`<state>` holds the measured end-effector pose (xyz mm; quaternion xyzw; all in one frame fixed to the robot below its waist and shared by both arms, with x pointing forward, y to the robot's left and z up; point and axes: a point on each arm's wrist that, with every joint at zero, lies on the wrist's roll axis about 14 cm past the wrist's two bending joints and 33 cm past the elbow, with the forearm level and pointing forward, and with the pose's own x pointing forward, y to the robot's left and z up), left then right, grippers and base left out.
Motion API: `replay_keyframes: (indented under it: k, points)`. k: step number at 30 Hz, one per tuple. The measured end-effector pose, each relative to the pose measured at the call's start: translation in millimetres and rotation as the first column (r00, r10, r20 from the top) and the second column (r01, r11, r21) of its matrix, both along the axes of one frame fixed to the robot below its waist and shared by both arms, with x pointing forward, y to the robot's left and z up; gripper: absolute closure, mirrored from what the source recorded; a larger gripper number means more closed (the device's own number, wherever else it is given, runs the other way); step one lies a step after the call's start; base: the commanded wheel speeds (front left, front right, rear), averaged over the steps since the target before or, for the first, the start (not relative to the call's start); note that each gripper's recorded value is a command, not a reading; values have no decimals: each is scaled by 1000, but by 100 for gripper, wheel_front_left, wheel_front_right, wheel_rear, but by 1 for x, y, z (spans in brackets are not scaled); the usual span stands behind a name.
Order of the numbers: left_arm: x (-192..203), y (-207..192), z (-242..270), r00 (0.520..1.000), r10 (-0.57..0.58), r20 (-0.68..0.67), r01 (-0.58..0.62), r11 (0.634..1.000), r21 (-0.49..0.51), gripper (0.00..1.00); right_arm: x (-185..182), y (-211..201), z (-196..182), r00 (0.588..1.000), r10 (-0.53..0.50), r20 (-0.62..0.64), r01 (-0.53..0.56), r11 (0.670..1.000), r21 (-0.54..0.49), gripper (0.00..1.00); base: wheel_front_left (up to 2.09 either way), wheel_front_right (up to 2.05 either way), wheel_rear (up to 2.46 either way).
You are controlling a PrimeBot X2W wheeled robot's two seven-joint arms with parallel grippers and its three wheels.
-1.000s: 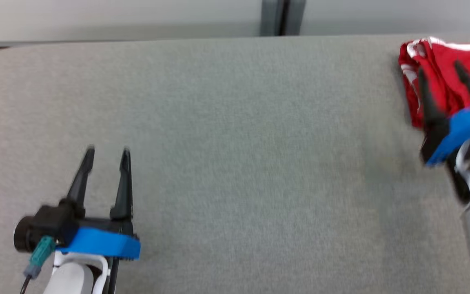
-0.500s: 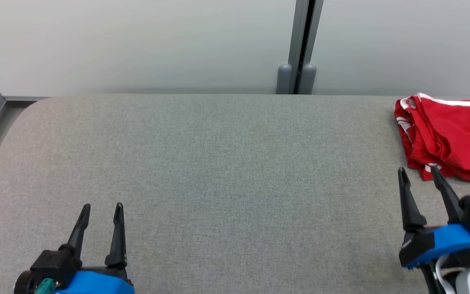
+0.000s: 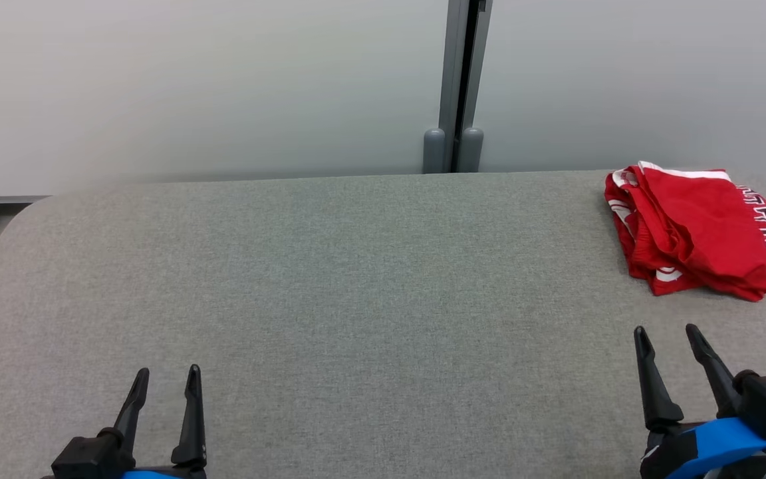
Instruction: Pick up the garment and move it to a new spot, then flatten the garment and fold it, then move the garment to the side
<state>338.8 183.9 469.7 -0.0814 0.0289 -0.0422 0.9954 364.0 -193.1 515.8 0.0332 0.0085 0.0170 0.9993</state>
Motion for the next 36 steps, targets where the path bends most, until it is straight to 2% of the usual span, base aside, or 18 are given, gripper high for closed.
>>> replay_keyframes:
  k: [30, 31, 36]
  points:
    - [4, 1, -2, 1000, -3, -9, 3, 1000, -3, 0, -5, 5, -16, 1000, 8, -20, -7, 999, 45, 0, 0, 0, 0]
    - [4, 1, -3, 1000, -3, -10, 2, 1000, -5, 100, -5, 5, -17, 1000, 7, -22, -6, 999, 46, 100, 0, 0, 0]
    - [-8, -3, -24, 997, 5, -78, -6, 1000, -22, 100, -11, 5, -37, 996, 5, -86, -1, 998, 55, 100, 0, 0, 0]
